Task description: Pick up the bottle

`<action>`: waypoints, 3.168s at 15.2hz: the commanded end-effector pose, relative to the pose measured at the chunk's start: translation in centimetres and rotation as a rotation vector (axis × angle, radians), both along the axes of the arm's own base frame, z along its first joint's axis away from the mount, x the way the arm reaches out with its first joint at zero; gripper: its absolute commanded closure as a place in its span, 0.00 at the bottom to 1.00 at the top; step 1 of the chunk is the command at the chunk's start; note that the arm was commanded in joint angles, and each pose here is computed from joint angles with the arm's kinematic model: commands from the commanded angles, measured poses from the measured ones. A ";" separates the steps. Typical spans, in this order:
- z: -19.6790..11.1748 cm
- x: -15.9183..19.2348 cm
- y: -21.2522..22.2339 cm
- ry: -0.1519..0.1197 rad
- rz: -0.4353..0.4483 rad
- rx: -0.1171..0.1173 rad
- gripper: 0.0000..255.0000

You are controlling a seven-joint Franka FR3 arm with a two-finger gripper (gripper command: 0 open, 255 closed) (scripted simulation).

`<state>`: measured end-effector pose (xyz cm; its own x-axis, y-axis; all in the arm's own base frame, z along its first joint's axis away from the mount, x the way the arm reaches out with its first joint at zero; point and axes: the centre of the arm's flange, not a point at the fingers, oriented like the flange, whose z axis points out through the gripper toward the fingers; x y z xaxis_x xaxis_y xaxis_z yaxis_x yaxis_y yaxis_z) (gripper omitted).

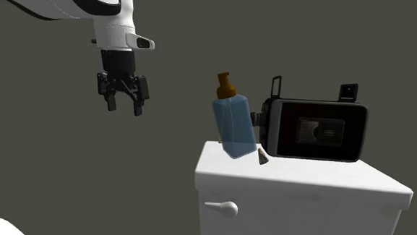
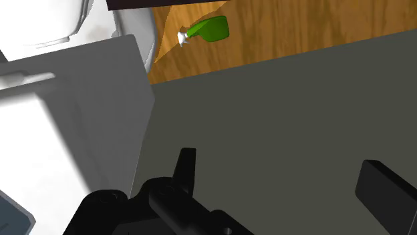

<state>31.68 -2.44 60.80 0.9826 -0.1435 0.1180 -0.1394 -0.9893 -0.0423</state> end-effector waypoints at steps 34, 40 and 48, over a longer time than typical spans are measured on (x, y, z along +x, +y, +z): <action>9.7 12.2 -23.8 0.219 -0.108 -0.132 0.00; 9.6 12.2 -23.9 0.219 -0.108 -0.132 1.00; 11.8 12.2 -23.8 0.219 -0.108 -0.132 1.00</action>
